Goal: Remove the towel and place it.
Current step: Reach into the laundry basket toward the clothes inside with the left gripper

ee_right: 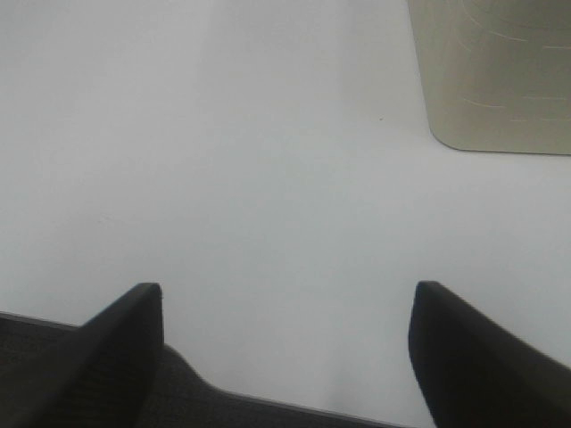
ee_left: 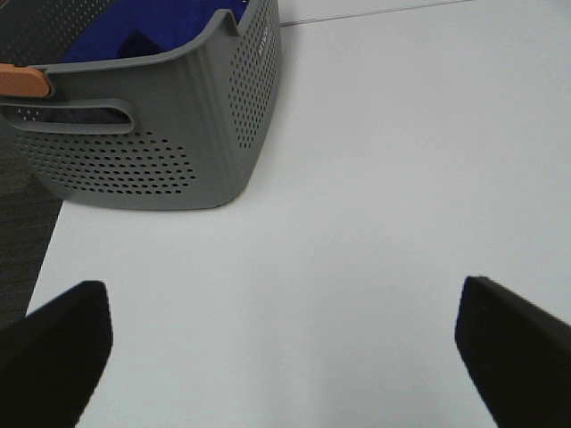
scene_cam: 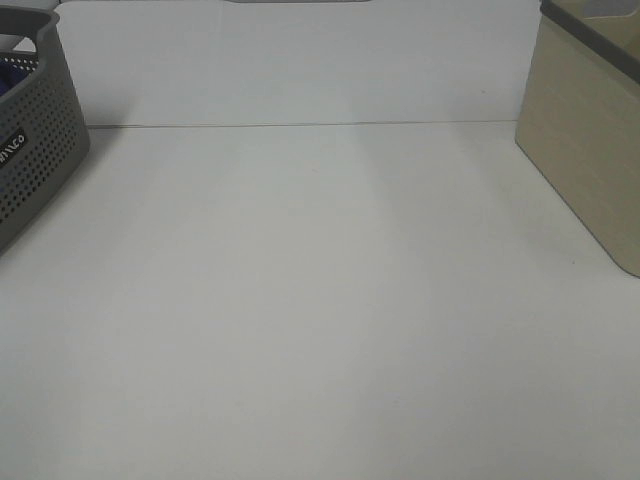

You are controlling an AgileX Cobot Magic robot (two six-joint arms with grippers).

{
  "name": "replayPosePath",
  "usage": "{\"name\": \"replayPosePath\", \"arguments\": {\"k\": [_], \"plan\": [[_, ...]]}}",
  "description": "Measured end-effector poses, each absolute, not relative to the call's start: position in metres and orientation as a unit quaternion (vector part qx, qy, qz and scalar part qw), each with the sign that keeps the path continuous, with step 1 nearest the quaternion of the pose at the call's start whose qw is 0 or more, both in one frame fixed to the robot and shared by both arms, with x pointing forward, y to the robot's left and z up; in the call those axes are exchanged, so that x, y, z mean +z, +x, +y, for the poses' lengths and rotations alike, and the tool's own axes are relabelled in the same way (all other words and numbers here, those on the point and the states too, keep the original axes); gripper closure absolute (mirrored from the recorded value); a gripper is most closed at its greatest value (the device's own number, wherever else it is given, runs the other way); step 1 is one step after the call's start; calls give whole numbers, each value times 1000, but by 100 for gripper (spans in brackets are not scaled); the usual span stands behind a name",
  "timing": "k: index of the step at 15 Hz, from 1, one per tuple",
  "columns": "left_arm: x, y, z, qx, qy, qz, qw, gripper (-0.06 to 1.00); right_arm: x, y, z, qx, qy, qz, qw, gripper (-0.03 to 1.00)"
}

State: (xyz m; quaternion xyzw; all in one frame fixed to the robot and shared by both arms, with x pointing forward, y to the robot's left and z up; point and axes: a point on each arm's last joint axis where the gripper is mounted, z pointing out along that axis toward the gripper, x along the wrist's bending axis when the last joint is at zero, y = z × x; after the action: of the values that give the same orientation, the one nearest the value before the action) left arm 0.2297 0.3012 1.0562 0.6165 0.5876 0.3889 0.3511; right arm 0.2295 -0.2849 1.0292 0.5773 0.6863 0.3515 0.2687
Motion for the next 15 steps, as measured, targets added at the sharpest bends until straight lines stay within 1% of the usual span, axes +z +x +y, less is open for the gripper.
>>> {"name": "replayPosePath", "arguments": {"k": [15], "plan": [[1056,230,301,389,617,588,351,-5,1029,230,-285,352,577,686,269,22]]}}
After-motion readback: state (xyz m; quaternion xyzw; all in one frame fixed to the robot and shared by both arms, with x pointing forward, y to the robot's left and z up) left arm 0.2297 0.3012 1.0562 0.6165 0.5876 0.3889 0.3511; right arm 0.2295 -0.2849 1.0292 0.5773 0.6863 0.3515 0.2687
